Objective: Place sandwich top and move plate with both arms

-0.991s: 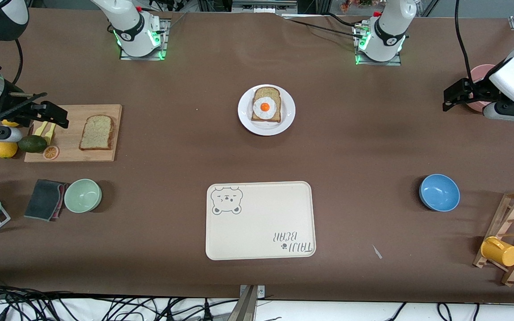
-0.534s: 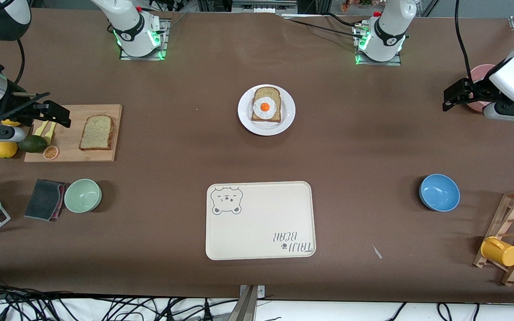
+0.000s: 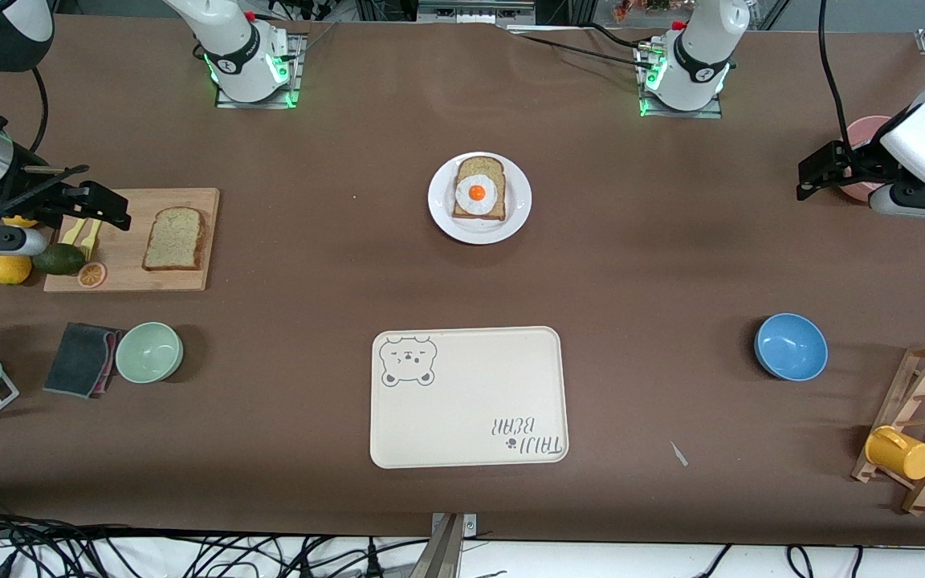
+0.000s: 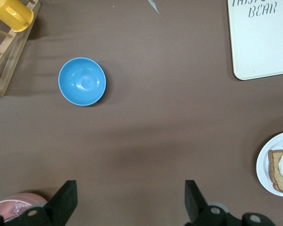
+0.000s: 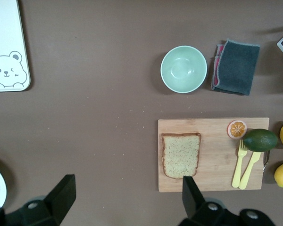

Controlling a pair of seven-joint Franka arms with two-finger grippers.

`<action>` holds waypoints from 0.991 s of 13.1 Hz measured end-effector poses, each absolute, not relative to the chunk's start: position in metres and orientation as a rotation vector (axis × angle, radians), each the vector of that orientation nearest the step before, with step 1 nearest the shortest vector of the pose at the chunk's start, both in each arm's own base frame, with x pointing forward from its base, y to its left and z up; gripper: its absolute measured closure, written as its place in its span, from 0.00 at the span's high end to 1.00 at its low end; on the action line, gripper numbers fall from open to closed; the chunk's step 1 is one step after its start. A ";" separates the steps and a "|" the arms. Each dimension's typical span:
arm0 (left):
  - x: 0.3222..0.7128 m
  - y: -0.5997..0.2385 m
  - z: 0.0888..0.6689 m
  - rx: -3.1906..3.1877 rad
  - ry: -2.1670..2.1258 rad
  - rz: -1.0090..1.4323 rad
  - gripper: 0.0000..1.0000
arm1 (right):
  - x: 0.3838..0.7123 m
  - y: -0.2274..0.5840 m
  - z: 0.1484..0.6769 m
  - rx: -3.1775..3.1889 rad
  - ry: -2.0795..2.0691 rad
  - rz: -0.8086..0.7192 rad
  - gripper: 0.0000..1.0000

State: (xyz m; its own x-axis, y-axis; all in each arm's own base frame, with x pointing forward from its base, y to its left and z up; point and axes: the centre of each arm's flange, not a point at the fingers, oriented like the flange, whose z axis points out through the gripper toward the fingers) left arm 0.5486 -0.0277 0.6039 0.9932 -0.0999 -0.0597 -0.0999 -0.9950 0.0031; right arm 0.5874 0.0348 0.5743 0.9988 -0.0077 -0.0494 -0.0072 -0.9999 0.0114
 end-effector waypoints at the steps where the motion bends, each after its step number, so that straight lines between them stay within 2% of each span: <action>1: 0.549 -0.028 0.604 3.136 -0.157 -0.094 1.00 | 0.588 0.034 0.574 3.129 -0.015 -0.077 1.00; 7: 0.549 -0.030 0.603 3.136 -0.163 -0.099 1.00 | 0.593 0.039 0.548 3.103 -0.019 -0.132 1.00; 10: 0.547 -0.031 0.600 3.134 -0.168 -0.139 1.00 | 0.607 0.047 0.495 3.077 -0.015 -0.134 1.00; 13: 0.546 -0.032 0.599 3.134 -0.169 -0.144 1.00 | 0.605 0.044 0.439 3.050 -0.014 -0.129 1.00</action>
State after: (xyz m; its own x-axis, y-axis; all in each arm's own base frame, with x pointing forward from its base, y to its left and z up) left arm 0.5463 -0.0317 0.5995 0.9900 -0.1074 -0.0915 -0.1074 -0.9942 0.0048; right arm 0.6051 0.0437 0.4393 0.9964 -0.0128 -0.0838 -0.0053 -0.9961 0.0885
